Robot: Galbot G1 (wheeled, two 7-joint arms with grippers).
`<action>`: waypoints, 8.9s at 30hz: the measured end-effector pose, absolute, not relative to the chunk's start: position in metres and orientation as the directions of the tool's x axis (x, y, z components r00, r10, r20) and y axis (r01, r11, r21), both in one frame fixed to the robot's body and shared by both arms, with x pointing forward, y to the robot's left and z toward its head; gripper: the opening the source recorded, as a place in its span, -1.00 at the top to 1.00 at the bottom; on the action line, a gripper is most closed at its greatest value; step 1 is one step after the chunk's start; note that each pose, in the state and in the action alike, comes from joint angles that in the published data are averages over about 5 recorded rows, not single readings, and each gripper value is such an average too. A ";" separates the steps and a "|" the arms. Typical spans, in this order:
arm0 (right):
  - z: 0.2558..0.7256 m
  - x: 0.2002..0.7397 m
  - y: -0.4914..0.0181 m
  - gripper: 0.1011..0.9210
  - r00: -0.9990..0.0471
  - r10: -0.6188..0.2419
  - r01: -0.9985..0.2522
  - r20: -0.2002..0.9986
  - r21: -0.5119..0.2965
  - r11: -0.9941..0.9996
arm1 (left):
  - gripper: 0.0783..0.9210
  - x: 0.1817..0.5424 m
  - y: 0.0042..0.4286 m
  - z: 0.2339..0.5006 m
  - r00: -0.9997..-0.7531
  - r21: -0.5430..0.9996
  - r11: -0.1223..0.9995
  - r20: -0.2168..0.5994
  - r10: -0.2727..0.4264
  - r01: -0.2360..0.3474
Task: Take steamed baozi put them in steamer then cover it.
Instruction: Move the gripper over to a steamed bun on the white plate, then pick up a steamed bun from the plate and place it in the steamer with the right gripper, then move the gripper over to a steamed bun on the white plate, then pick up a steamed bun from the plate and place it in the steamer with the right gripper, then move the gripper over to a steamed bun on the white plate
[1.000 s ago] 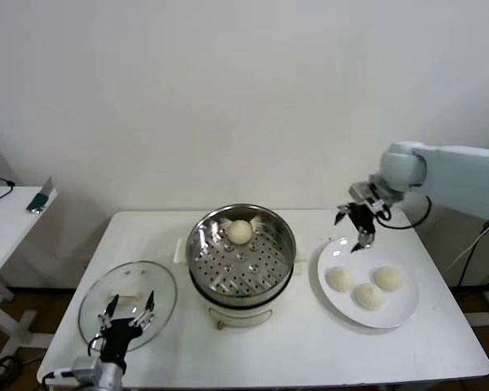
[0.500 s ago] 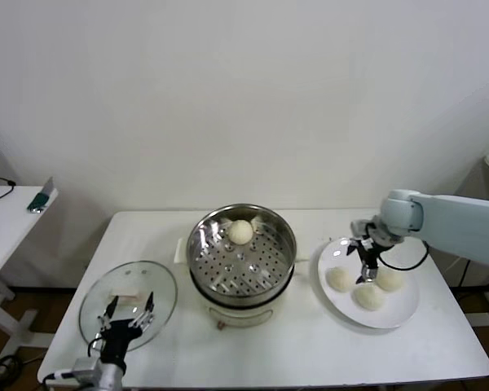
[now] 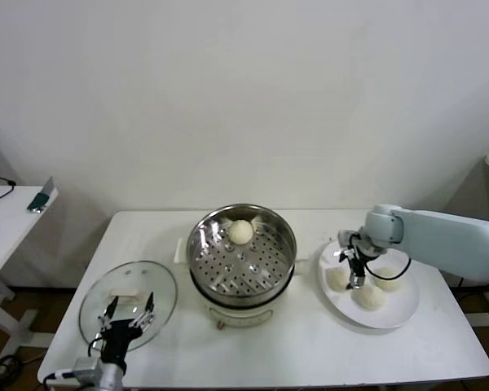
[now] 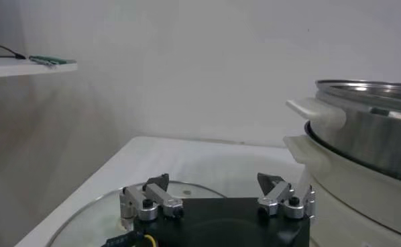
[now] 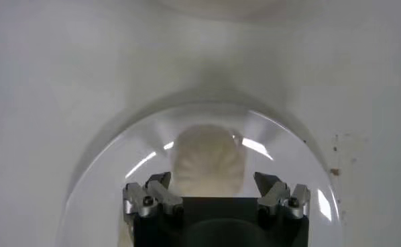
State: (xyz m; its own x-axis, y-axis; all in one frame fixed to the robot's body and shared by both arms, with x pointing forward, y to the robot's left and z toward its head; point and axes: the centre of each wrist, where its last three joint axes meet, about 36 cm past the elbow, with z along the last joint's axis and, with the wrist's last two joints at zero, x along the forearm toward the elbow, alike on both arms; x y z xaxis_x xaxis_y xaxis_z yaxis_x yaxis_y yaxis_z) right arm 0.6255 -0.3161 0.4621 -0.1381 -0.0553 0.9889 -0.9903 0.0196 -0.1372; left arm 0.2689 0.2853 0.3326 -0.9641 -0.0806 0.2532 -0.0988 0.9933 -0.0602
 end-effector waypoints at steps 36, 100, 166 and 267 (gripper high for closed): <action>0.705 0.649 -0.218 -0.20 -0.233 -0.237 -0.959 0.943 -0.263 -0.102 | -0.77 0.268 0.281 0.339 -0.969 -0.044 0.997 0.239 -0.056 -0.068; 0.683 0.626 -0.140 -0.76 -0.172 -0.177 -0.951 0.969 -0.211 -0.228 | -0.77 0.264 0.280 0.357 -0.976 -0.055 0.996 0.209 -0.054 -0.066; 0.592 0.628 -0.328 -0.43 -0.181 -0.083 -0.948 0.980 -0.196 -0.249 | -0.77 0.266 0.275 0.354 -0.974 -0.044 0.997 0.217 -0.059 -0.070; 0.478 0.617 -0.459 -0.76 -0.131 -0.001 -0.991 0.991 -0.131 -0.011 | -0.77 0.257 0.278 0.345 -0.968 -0.031 0.994 0.233 -0.093 -0.103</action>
